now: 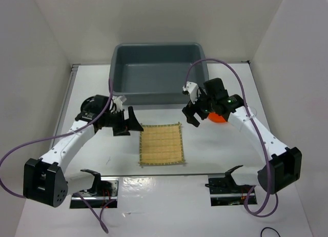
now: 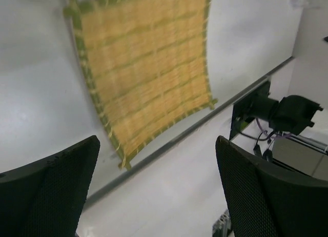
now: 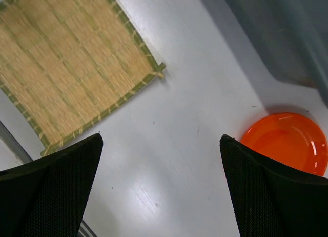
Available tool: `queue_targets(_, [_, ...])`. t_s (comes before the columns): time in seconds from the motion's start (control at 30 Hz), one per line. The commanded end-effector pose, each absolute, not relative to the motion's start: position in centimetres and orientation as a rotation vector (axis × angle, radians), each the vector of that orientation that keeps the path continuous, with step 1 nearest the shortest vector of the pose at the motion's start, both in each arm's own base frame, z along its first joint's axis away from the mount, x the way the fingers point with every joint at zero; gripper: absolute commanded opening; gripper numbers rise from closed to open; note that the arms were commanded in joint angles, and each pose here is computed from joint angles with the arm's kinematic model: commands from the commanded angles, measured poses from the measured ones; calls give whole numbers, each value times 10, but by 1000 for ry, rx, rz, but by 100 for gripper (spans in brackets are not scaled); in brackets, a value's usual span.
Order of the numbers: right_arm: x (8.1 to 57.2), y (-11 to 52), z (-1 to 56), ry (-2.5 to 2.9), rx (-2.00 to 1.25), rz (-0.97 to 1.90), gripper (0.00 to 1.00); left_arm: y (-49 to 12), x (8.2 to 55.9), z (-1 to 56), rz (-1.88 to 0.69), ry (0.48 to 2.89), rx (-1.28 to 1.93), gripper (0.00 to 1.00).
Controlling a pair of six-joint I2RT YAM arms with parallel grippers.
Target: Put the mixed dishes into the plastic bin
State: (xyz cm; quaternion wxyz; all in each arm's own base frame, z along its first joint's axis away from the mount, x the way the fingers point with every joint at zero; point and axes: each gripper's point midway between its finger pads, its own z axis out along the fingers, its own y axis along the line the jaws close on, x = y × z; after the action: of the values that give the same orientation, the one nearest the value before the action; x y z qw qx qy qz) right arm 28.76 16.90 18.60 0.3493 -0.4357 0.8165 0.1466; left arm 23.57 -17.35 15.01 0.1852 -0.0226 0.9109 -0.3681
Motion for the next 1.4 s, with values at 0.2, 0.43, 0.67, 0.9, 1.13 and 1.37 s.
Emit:
queue_targets(0.2, [254,205,143,2065,-1519,441,99,-192,196,107,-1174,2651,-192,100])
queue_targets(0.43, [255,210,68,2207,-1727,303,32,-192,201,72,-1108,2741,-271,100])
queue_targets(0.67, [247,213,29,2367,-1689,319,0,-190,203,57,-1091,2743,-325,100])
queue_targets(0.9, [242,227,25,2329,-1691,355,0,-191,203,47,-1098,2740,-350,100])
queue_targets(1.13, [248,232,63,2207,-1647,350,0,-189,200,36,-1076,2789,-352,100])
queue_targets(1.37, [239,229,17,2341,-1700,358,0,-191,205,39,-1087,2764,-350,100])
